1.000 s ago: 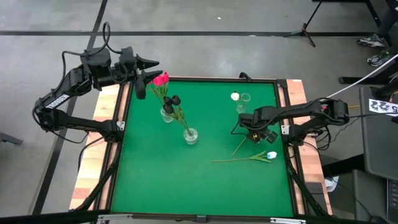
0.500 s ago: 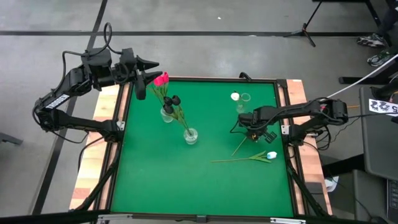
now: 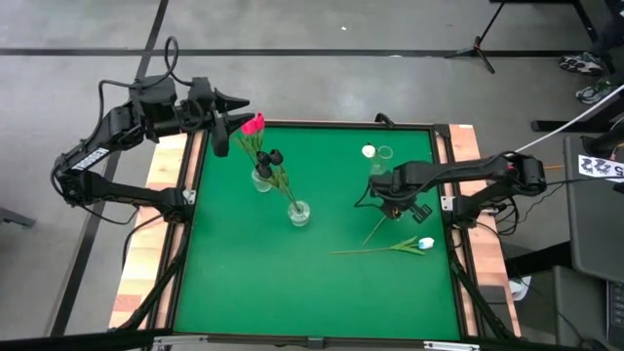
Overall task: Sort flowers into vase by color
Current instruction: Put the top white tulip into the top right transparent vase
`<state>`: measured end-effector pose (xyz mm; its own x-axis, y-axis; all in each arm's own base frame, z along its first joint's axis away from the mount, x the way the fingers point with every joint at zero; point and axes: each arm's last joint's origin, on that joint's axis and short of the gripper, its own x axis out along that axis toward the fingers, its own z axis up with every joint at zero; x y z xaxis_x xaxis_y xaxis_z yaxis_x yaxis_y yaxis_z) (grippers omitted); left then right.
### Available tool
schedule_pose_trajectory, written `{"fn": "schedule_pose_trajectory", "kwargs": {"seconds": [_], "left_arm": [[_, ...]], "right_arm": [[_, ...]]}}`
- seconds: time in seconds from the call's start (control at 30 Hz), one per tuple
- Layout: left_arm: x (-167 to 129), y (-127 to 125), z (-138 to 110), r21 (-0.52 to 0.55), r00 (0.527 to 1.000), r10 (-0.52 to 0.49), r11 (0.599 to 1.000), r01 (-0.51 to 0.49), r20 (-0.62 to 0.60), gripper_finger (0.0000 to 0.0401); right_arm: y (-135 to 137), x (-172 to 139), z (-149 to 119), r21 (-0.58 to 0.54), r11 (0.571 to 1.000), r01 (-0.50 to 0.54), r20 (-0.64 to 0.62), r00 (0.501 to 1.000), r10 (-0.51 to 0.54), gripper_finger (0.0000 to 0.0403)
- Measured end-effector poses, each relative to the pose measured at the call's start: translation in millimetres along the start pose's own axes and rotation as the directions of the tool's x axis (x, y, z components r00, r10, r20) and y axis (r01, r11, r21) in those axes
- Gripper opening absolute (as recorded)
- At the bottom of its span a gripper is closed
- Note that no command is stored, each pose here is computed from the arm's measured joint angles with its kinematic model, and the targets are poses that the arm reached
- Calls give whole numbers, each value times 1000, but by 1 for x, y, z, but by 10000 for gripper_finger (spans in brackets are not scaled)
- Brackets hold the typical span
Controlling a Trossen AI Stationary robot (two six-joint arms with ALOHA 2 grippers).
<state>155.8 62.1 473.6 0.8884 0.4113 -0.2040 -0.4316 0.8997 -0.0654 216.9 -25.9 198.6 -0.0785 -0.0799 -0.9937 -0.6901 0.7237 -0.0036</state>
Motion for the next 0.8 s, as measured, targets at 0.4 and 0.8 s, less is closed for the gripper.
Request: {"fn": "schedule_pose_trajectory", "kwargs": {"seconds": [0.4,0.8], "left_arm": [[-1,1,-9,60,995,9,998,-3,-97,182],[-1,1,-9,58,995,9,998,-4,-96,218]], "right_arm": [[15,-27,32,63,997,37,91,995,-43,23],[16,-8,28,29,1000,7,99,995,-10,252]]}}
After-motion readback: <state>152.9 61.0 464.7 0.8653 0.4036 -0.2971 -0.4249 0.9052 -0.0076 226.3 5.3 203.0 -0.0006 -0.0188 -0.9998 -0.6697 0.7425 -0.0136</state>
